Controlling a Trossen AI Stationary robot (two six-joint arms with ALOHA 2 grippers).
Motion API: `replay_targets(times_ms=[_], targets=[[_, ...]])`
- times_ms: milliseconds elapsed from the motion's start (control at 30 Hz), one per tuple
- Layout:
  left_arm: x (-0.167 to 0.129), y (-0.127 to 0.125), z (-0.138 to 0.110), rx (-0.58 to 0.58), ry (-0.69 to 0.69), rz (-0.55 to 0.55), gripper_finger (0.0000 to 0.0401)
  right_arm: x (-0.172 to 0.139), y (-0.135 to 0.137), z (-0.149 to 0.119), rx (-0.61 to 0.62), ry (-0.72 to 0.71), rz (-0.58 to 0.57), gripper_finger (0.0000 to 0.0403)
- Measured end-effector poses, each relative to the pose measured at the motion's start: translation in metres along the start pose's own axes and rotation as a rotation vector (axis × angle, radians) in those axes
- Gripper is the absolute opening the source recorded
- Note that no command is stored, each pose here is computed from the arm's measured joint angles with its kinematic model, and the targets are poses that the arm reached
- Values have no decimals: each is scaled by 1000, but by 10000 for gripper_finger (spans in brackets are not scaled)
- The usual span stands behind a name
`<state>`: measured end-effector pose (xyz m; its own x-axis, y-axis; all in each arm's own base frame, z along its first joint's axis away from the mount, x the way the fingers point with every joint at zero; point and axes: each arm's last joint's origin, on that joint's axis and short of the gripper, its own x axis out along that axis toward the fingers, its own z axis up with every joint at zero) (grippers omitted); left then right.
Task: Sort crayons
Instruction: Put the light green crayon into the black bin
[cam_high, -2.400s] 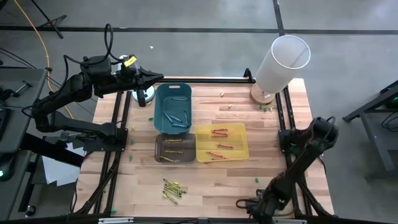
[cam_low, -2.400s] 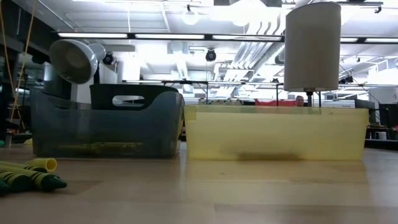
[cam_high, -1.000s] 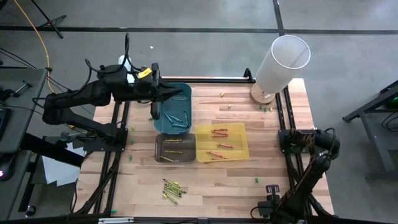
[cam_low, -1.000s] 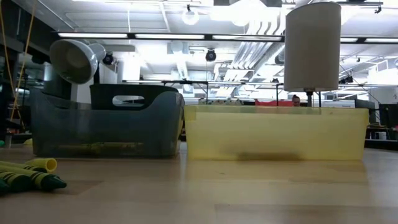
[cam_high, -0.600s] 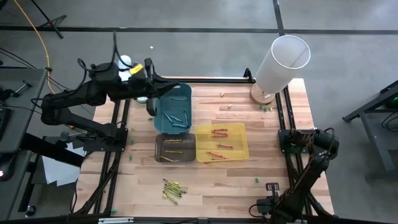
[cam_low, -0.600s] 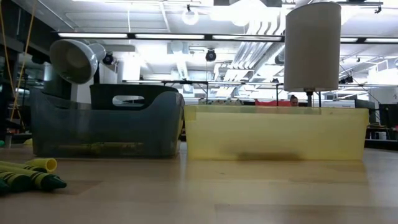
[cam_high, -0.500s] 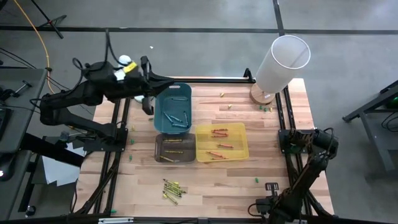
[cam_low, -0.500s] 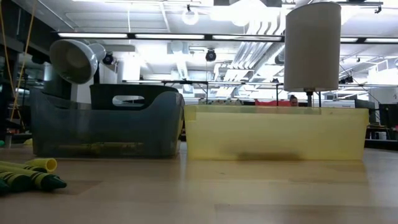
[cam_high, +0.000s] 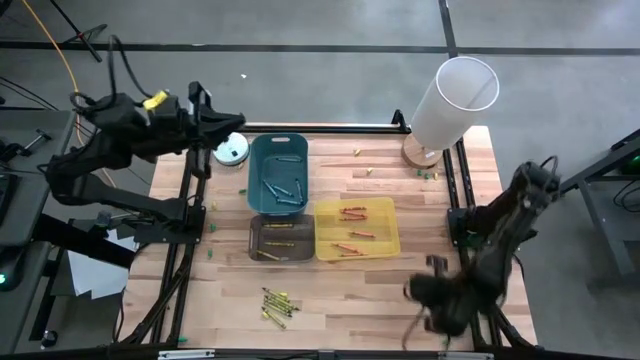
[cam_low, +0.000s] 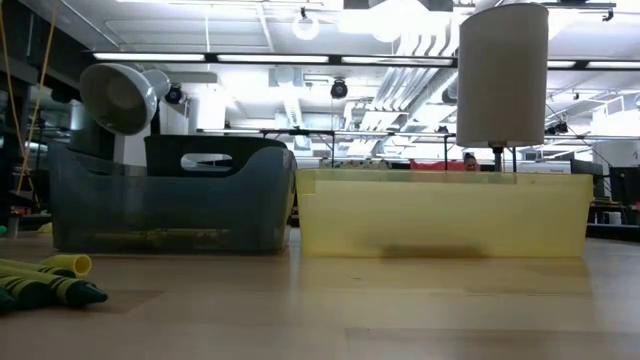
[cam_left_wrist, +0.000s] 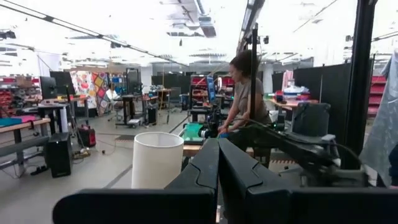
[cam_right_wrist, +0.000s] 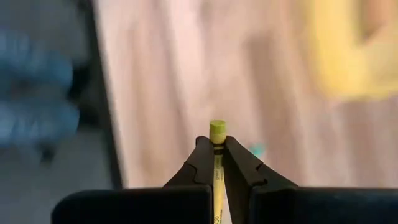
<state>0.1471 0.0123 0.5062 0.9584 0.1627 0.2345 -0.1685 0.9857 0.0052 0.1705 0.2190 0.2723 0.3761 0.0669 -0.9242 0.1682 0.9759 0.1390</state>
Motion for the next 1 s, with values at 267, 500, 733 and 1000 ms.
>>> replay_targets(times_ms=[267,500,733,1000], targets=[[-7,1,-1,3,31,-2,0,28,-66,91,-9,-329,-85,0],[-7,1,-3,5,52,-4,0,78,-118,193,-51,-709,-80,0],[-7,1,-2,5,48,-3,0,110,-142,259,-60,-790,-11,0],[-7,1,-2,5,47,-3,0,161,-126,283,-102,-596,27,0]])
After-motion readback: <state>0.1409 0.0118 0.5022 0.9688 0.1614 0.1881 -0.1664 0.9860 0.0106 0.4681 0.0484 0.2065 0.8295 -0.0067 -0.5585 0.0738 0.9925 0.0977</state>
